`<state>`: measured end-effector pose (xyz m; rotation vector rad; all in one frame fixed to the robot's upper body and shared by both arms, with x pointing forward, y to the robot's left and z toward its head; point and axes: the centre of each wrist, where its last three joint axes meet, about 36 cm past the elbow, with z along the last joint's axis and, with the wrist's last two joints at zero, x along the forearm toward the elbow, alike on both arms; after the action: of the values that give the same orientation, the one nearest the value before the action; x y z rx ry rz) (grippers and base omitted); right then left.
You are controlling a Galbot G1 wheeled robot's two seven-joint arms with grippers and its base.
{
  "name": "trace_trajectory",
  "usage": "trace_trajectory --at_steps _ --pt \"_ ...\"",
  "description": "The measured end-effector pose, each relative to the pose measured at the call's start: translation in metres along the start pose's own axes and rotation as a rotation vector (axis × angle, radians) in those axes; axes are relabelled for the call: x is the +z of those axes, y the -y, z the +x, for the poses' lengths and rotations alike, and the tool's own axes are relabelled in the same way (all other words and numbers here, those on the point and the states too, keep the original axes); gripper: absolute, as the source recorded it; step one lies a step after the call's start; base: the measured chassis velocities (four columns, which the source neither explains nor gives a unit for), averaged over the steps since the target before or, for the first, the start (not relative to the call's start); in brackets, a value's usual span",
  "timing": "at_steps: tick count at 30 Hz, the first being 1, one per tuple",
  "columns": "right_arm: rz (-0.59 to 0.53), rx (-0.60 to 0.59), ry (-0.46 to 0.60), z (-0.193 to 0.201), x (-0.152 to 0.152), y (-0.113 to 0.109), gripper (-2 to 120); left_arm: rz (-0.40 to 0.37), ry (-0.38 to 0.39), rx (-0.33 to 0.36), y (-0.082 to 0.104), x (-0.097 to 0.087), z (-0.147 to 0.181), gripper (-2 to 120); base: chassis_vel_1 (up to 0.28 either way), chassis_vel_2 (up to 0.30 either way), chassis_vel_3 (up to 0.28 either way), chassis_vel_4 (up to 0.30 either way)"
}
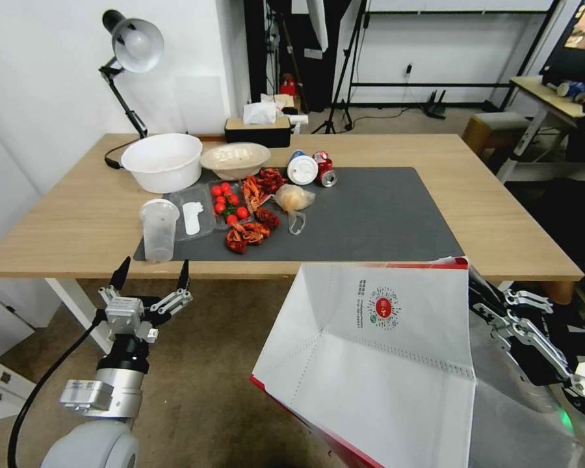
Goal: Pick up the food delivery bag from the floor and place it on the table.
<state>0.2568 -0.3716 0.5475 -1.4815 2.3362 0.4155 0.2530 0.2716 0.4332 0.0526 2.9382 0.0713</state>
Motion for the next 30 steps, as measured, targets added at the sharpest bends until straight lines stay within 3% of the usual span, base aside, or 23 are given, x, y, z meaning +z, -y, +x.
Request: trace_trajectory --at_steps 16,30 --pt "0.034 0.163 0.112 -0.033 -0.016 -0.003 0 -0.016 0.022 -0.005 0.005 -0.009 0.006 100 0.0 0.0 0.0 0.0" --pt "0.094 0.407 0.214 -0.066 -0.031 0.005 0 -0.023 0.018 -0.008 0.006 -0.008 0.006 100 0.0 0.0 0.0 0.0"
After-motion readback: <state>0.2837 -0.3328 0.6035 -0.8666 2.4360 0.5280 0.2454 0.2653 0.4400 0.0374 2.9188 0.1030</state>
